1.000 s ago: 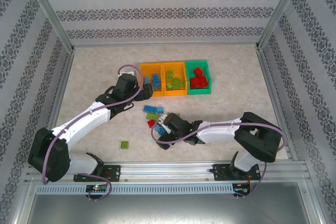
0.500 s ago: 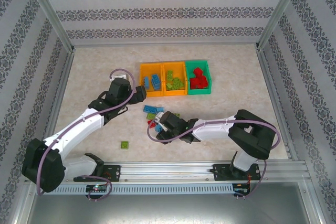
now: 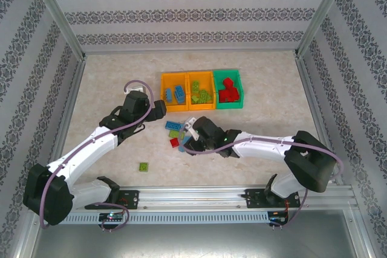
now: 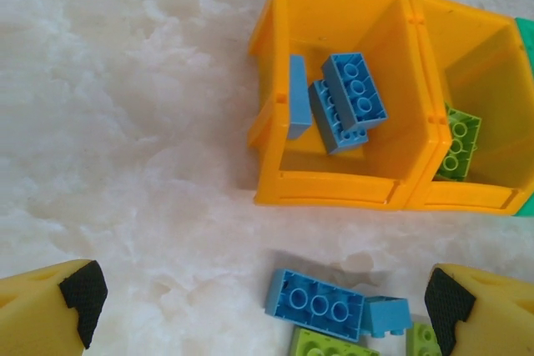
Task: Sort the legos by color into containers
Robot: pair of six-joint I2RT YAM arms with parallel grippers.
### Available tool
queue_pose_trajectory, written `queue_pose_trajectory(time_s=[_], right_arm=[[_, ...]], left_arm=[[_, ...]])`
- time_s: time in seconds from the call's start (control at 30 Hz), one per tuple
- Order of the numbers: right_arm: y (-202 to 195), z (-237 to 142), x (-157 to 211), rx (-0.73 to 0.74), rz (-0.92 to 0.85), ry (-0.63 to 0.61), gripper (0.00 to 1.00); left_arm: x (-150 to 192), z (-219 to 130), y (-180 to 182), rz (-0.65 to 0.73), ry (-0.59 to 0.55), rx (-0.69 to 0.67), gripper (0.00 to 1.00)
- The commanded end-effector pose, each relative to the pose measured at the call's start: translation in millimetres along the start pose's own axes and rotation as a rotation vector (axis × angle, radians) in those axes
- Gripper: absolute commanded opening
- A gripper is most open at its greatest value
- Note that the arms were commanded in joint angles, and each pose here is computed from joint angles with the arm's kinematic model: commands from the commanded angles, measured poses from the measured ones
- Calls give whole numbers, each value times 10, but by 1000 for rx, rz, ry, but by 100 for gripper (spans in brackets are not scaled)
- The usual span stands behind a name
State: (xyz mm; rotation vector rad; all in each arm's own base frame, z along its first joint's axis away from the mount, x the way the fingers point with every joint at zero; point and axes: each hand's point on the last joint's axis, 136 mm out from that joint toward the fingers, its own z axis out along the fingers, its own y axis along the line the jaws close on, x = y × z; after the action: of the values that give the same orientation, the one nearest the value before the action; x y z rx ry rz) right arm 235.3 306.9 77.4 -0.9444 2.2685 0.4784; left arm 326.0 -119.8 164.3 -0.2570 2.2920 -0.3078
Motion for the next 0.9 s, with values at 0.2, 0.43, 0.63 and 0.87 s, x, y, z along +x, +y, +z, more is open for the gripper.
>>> queue_pose_trajectory(time_s=[0.2, 0.43, 0.63, 0.87], right_arm=[[-543, -21, -1273, -140, 310, -200, 58], [-1027, 371, -1766, -183, 512, -207, 58], [-1190, 726, -1963, -265, 617, -188, 59], [-1294, 987, -1938, -256, 671, -154, 64]], left_arm=[[360, -102, 468, 15, 79, -159, 100], [704, -214, 648, -41, 176, -198, 100], [1064, -303, 748, -77, 257, -215, 100], [1450, -393, 747, -82, 331, -229, 100]])
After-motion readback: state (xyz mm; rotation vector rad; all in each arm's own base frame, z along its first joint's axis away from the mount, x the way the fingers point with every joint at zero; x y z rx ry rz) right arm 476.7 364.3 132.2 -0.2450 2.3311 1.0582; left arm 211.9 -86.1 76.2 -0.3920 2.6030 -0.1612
